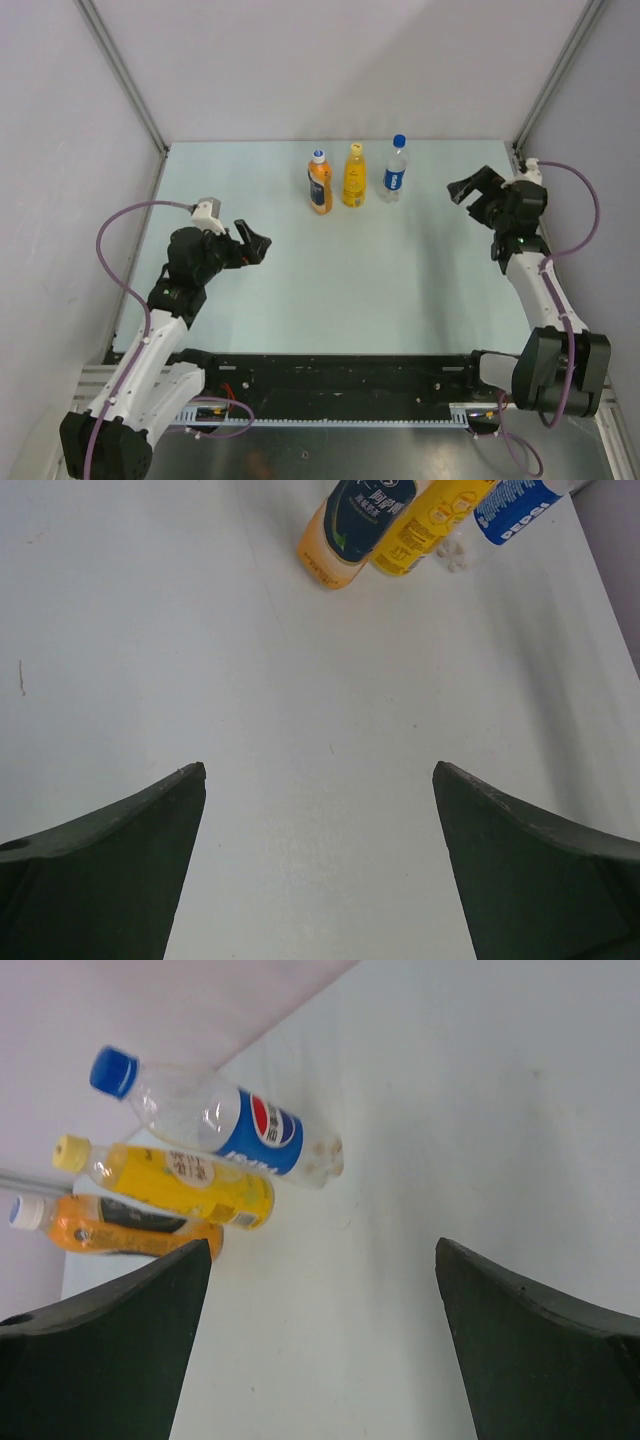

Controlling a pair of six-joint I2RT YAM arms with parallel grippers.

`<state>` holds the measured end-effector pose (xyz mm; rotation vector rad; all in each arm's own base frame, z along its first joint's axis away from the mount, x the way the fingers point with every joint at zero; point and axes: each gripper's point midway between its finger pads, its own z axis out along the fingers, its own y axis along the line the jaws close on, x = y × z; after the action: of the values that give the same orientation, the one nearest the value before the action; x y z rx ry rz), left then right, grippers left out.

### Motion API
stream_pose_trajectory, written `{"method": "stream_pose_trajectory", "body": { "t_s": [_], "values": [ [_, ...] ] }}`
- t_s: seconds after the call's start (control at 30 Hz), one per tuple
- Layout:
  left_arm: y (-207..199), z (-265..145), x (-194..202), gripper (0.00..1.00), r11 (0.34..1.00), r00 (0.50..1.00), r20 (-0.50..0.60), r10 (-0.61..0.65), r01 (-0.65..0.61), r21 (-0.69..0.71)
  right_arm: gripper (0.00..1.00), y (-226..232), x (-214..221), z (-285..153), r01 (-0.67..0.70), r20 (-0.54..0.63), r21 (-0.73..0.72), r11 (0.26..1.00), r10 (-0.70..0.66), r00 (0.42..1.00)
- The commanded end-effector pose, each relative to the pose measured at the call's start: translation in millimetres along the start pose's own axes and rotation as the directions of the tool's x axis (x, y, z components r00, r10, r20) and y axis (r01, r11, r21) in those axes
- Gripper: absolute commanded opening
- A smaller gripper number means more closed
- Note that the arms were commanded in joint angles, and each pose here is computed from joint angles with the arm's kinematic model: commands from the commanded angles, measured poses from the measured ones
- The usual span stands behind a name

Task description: Unscrew the bottle caps

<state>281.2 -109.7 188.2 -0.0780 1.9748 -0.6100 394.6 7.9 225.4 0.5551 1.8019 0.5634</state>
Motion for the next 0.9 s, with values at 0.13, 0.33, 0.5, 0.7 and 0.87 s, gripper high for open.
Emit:
{"method": "stream_pose_trajectory", "body": {
  "t_s": [0.13, 0.33, 0.5, 0.7, 0.87],
  "values": [
    [-1.6, 3.1, -19.8, 1.0, 1.0, 0.999, 0.033, 0.014, -0.014, -0.014, 0.99, 42.6, 38.6, 21.8, 0.172, -0.141, -0.029, 0.985, -0.174, 0.975],
    [-8.9, 30.6, -49.7, 0.99, 0.996, 0.996, 0.009, 0.086, -0.086, -0.006, 0.99, 74.7, 55.7, 26.5, 0.239, -0.157, -0.168, 0.956, -0.266, 0.951],
    [-46.2, 72.6, -77.1, 0.99, 0.982, 0.984, -0.019, 0.177, -0.175, 0.071, 0.99, 73.6, 59.5, 28.2, 0.256, -0.168, -0.186, 0.949, -0.288, 0.943],
    [-100.2, 122.6, -113.6, 0.99, 0.94, 0.957, 0.014, 0.29, -0.287, 0.182, 0.99, 55.6, 53.6, 17.1, 0.257, -0.199, -0.146, 0.955, -0.283, 0.938],
    [-113.8, 174.4, -123.4, 0.99, 0.917, 0.937, 0.012, 0.348, -0.343, 0.203, 0.99, 45.9, 47.1, 10.9, 0.251, -0.204, -0.118, 0.961, -0.271, 0.941]
  ]
}}
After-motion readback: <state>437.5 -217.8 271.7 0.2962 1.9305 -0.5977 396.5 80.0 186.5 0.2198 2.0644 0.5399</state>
